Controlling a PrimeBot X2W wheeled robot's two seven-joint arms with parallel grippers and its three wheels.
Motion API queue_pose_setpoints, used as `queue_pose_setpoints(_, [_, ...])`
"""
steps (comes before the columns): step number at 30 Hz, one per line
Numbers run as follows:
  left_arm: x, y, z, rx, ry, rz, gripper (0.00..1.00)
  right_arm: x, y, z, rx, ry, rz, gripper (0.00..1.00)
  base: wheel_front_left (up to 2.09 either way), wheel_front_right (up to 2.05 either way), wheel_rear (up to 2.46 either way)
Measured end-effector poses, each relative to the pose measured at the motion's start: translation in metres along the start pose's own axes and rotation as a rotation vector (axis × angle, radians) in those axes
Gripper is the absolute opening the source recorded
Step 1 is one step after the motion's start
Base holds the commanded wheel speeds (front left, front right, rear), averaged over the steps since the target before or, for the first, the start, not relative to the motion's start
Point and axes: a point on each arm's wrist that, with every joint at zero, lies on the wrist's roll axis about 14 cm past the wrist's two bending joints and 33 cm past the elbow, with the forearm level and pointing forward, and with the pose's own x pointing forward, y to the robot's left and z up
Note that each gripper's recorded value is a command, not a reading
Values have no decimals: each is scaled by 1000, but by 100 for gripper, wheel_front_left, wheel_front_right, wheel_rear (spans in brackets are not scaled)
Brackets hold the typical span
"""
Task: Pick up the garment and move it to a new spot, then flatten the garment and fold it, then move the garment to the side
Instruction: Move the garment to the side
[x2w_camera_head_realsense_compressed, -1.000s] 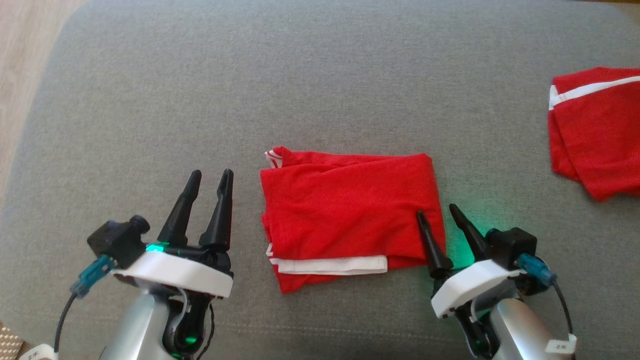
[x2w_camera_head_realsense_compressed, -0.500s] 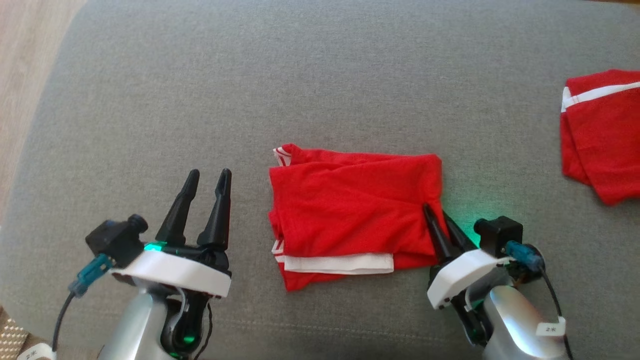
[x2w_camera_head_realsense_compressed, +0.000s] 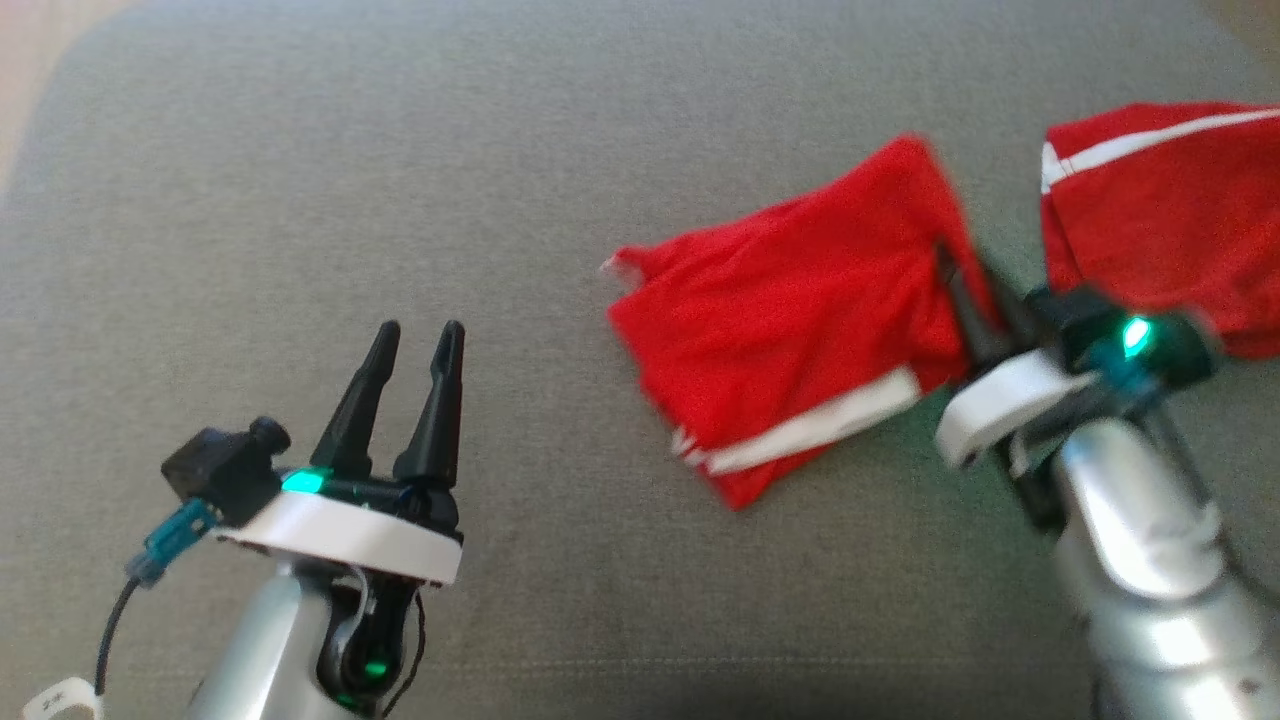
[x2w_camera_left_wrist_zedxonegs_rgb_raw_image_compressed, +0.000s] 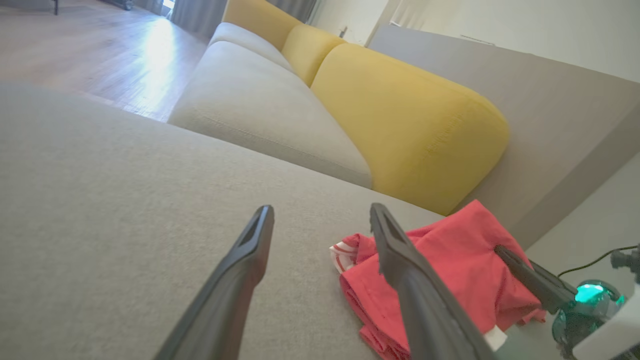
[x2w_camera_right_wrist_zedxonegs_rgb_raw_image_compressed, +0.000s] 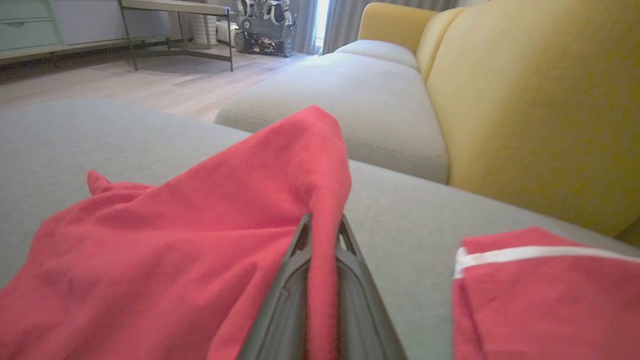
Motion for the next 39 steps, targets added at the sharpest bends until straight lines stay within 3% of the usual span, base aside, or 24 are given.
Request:
queue_pose_setpoints(2, [3,-3,-1,-1,3,-13,100,3,-11,6,-21,-7,-17,0,0,0,0])
queue_pose_setpoints(10, [41,-23,-16,-11,39,-133,100,14,-112,34,-164,8,-182,0,0,0,0])
queue_pose_setpoints(11, [50,-24,-23,-9,54,-153,100,9,-139,28,-186,55,-234,0,0,0,0])
queue_pose_setpoints(17, [73,-38,-45,-13,101,-237,100,-21,-196,-6,-204,207,-363,0,0,0,0])
queue_pose_setpoints(25, [94,-55,-66,-35,132,-319,100,-37,-229,-11,-174,237,-462,0,0,0,0])
queue_pose_setpoints(34, [98,-50,-78,-49,159,-319,100,-38,-239,1,-264,233,-500,0,0,0,0])
queue_pose_setpoints(35, [99,-49,-78,-48,158,-319,100,-37,-239,2,-261,226,-506,3,0,0,0])
queue_pose_setpoints(36, [100,-49,-78,-47,155,-319,100,-36,-239,3,-260,222,-507,42,0,0,0])
queue_pose_setpoints(37, [101,-49,-77,-48,153,-319,100,-35,-237,3,-259,220,-507,100,0,0,0])
queue_pose_setpoints(39, [100,-48,-77,-51,154,-314,100,-32,-234,2,-250,220,-504,100,0,0,0])
